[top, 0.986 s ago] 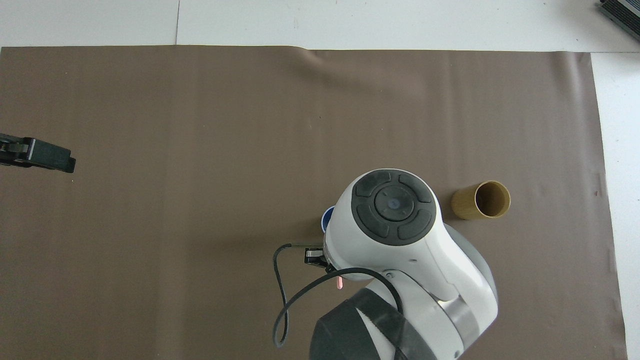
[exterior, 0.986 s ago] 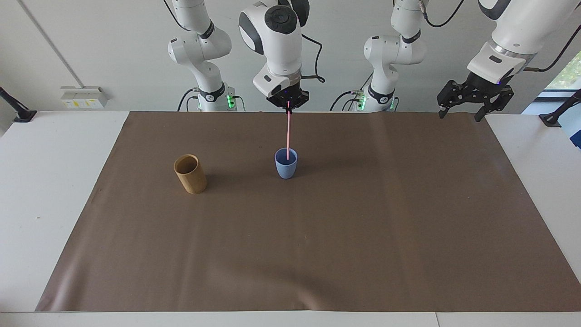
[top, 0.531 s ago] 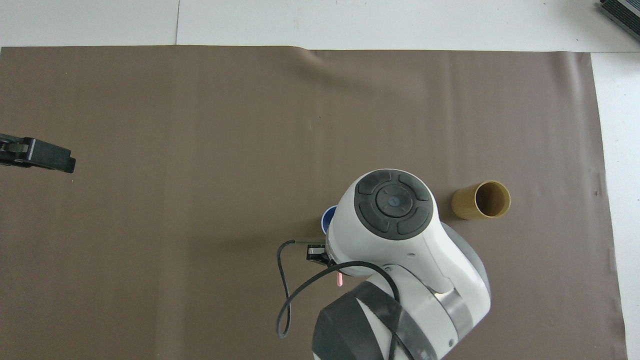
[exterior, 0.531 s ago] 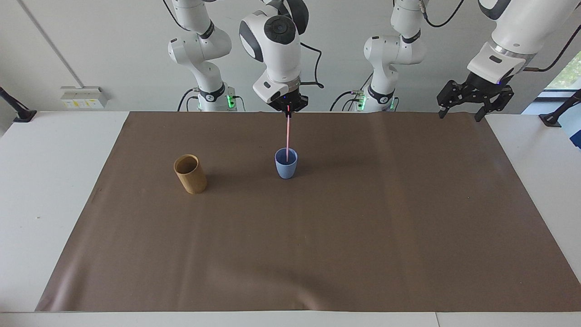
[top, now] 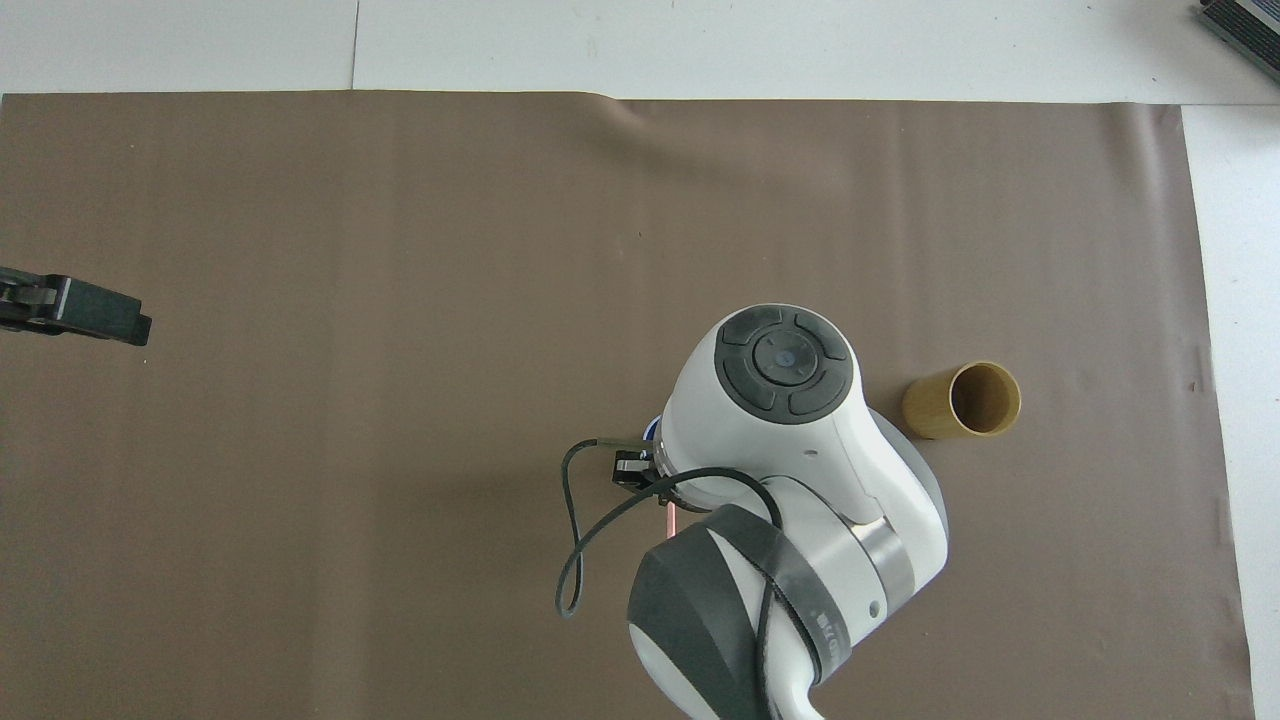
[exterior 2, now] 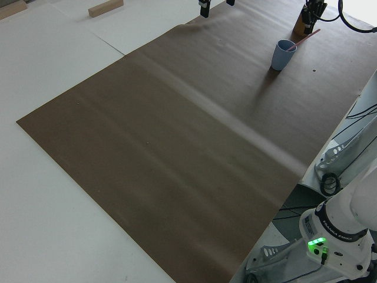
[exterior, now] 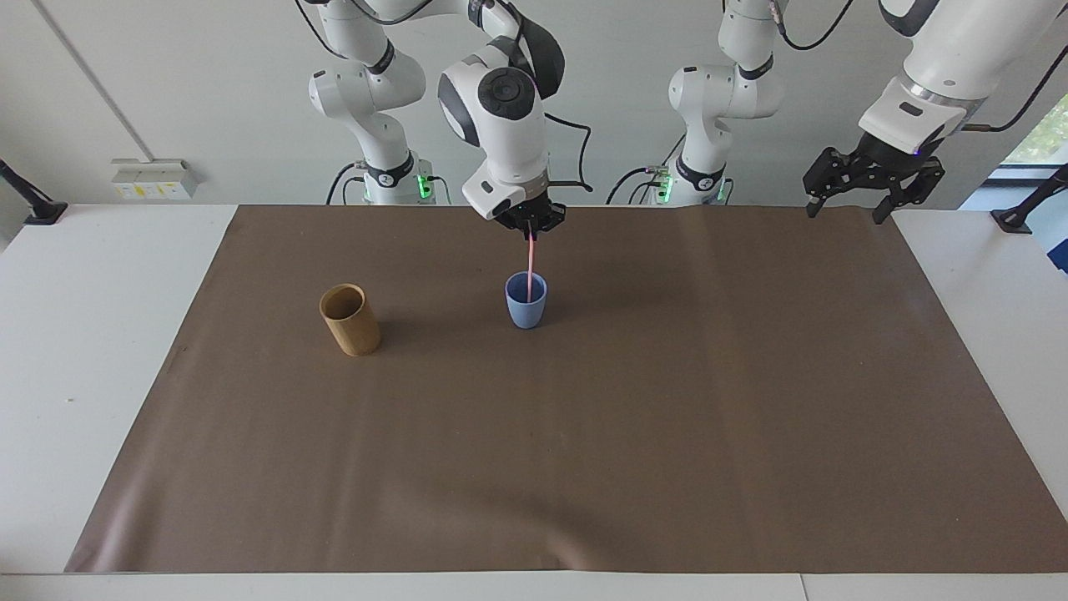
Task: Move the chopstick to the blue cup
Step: 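Carry the chopstick over the blue cup and lower it inside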
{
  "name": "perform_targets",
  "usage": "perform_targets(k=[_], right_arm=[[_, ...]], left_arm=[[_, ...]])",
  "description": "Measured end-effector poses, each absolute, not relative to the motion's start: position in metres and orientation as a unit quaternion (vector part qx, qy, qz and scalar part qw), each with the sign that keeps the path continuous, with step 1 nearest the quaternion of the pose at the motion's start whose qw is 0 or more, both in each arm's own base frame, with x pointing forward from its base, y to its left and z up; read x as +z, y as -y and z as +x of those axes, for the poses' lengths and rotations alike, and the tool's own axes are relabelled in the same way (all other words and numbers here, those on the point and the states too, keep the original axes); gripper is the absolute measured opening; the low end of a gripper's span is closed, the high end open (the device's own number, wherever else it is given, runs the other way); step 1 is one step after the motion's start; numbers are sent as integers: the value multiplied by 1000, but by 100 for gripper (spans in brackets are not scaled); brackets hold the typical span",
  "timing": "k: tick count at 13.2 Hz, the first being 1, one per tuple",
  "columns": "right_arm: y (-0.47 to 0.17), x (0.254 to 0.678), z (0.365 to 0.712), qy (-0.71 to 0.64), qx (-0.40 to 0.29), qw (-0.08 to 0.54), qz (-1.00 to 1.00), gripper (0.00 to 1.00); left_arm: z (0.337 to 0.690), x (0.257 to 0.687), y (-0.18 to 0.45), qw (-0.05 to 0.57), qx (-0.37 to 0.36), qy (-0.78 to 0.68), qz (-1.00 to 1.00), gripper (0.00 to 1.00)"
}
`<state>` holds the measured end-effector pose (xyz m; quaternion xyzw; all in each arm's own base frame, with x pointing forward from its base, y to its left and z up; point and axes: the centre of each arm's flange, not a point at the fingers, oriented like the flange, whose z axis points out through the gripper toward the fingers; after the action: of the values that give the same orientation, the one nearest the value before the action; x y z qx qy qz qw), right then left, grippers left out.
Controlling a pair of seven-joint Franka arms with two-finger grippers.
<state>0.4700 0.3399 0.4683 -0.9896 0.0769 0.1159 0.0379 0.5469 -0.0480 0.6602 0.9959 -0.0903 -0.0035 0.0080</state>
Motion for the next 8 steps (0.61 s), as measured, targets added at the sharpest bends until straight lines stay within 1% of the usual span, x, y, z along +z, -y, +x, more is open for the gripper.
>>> perform_targets(k=[1, 2, 3, 4, 6, 7, 8], right_arm=[[-340, 468, 470, -77, 116, 38, -990, 37], [-340, 469, 471, -77, 115, 39, -990, 48], [-339, 472, 472, -78, 112, 41, -990, 63], [-338, 479, 475, -80, 106, 45, -990, 72], [-324, 502, 488, -91, 79, 52, -991, 96], [-309, 517, 496, -100, 57, 49, -992, 100], [-292, 532, 506, -108, 35, 45, -993, 100]], left_arm=[[547, 660, 48, 8, -4, 90, 996, 100], [547, 660, 48, 8, -4, 90, 996, 100], [547, 660, 48, 8, -4, 90, 996, 100], [547, 660, 48, 8, -4, 90, 996, 100], [547, 660, 48, 8, -4, 90, 996, 100], [547, 660, 48, 8, -4, 90, 996, 100], [547, 660, 48, 8, -4, 90, 996, 100]])
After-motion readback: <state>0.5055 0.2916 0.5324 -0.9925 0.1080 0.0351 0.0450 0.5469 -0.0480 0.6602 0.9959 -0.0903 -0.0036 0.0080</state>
